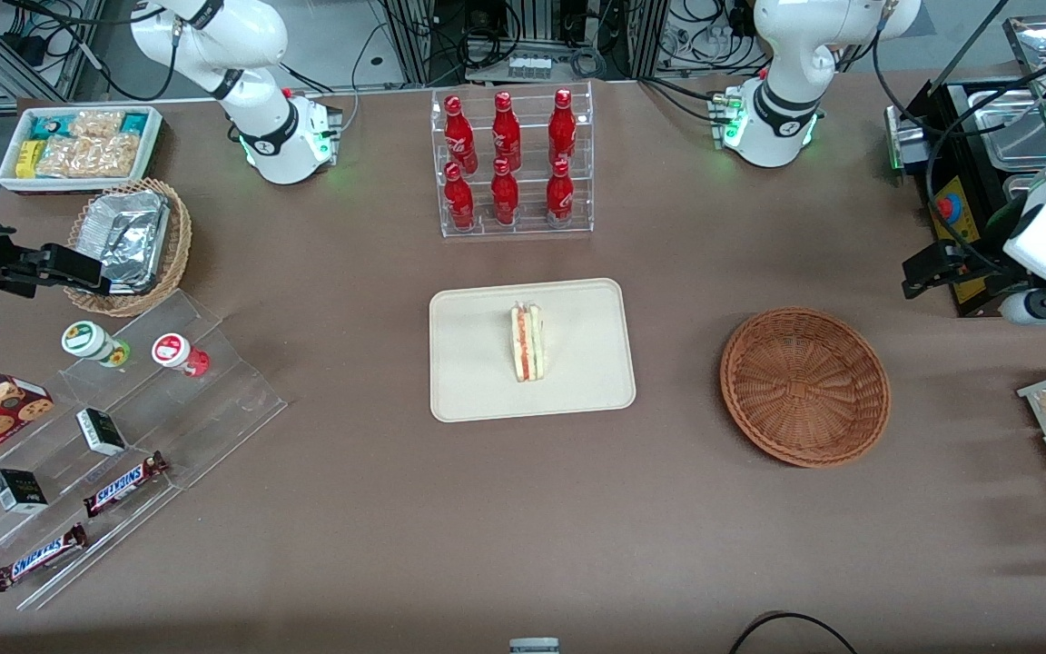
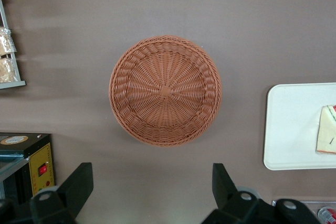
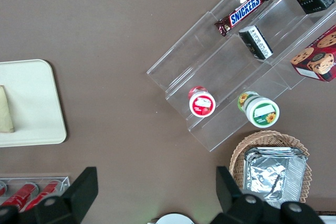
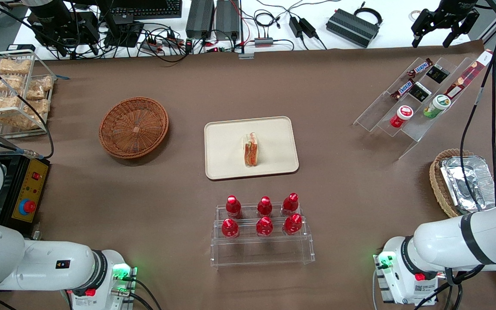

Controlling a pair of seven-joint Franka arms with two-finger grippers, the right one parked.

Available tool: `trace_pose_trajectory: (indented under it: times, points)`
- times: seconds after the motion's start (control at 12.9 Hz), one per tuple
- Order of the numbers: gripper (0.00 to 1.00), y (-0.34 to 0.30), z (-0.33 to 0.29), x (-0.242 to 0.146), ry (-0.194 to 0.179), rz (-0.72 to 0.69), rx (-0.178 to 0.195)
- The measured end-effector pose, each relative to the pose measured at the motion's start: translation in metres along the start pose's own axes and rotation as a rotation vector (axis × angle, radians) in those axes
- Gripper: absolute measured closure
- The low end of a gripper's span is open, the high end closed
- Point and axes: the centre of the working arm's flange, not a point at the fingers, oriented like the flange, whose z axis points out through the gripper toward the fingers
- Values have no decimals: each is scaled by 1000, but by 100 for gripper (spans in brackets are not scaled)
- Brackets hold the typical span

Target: Place sandwich from basket to tray

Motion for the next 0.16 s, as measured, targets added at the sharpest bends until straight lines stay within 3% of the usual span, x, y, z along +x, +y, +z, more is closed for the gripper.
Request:
trace_pose_trajectory:
  times: [0.16]
  points:
    - [0,-1,1,-3,-23,5,12]
